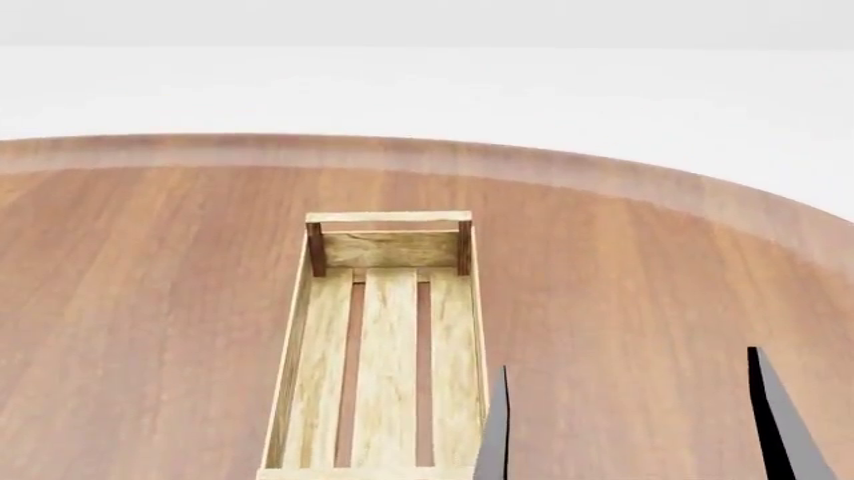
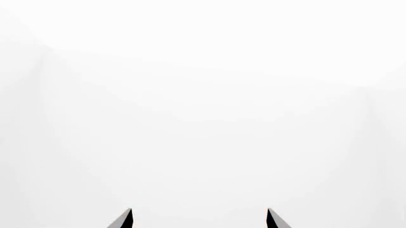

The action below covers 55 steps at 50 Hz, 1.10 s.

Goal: Stack the right bowl on the left bowl and place them in the tray.

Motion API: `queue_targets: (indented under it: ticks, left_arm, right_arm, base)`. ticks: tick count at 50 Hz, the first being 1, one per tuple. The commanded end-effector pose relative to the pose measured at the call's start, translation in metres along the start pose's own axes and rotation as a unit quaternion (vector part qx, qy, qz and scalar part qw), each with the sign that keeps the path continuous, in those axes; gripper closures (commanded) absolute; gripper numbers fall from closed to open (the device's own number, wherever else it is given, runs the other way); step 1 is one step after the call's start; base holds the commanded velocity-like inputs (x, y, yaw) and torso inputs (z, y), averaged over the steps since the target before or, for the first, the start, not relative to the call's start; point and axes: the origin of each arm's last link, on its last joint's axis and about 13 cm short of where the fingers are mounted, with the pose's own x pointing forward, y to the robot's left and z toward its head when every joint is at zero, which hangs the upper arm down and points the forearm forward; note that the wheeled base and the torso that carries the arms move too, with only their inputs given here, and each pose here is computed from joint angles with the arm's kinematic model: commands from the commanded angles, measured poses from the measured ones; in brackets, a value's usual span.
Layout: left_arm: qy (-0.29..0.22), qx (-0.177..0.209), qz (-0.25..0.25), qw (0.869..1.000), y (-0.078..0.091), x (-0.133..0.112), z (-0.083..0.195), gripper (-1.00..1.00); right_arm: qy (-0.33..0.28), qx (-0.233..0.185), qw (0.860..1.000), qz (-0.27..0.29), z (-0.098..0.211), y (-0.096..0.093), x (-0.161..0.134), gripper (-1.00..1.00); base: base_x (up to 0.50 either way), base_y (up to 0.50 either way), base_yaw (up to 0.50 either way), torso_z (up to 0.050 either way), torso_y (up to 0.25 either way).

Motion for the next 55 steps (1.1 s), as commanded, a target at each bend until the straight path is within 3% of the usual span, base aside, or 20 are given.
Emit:
queue_targets:
  ticks: [1,11,30,32,55]
  left_arm:
    - [-0.007,0.013,0.001,1.000,0.0022,-0.0004,0.0011,-1.00]
    - [-0.005,0.014,-0.001,1.000,0.0016,-0.0013,0.0013,-1.00]
    - [0.007,0.012,0.002,1.000,0.0044,-0.0066,0.0017,-1.00]
    - [0.006,0.032,-0.007,0.999,0.0036,-0.0061,0.0015,-1.00]
    - [0.012,0.025,0.000,1.000,0.0038,-0.0051,0.0002,-1.00]
  right_arm:
    - [-0.011,-0.008,1.000,-0.009,0.0001,-0.0025,0.0015,-1.00]
    - [-0.007,0.003,1.000,-0.017,-0.0004,-0.0037,0.0015,-1.00]
    - [-0.004,0.012,1.000,-0.027,-0.0030,-0.0043,-0.0014,-1.00]
    - [-0.004,0.011,1.000,-0.027,-0.0028,-0.0043,-0.0016,-1.00]
    - [-0.004,0.013,1.000,-0.026,-0.0026,-0.0038,-0.0011,-1.00]
  base:
    - [0.50,0.24,0.00,0.000,0.000]
    - [0.48,0.22,0.00,0.000,0.000]
    - [0.00,0.00,0.00,0.000,0.000]
    - [0.00,0.00,0.00,0.000,0.000]
    - [0.00,0.00,0.00,0.000,-0.242]
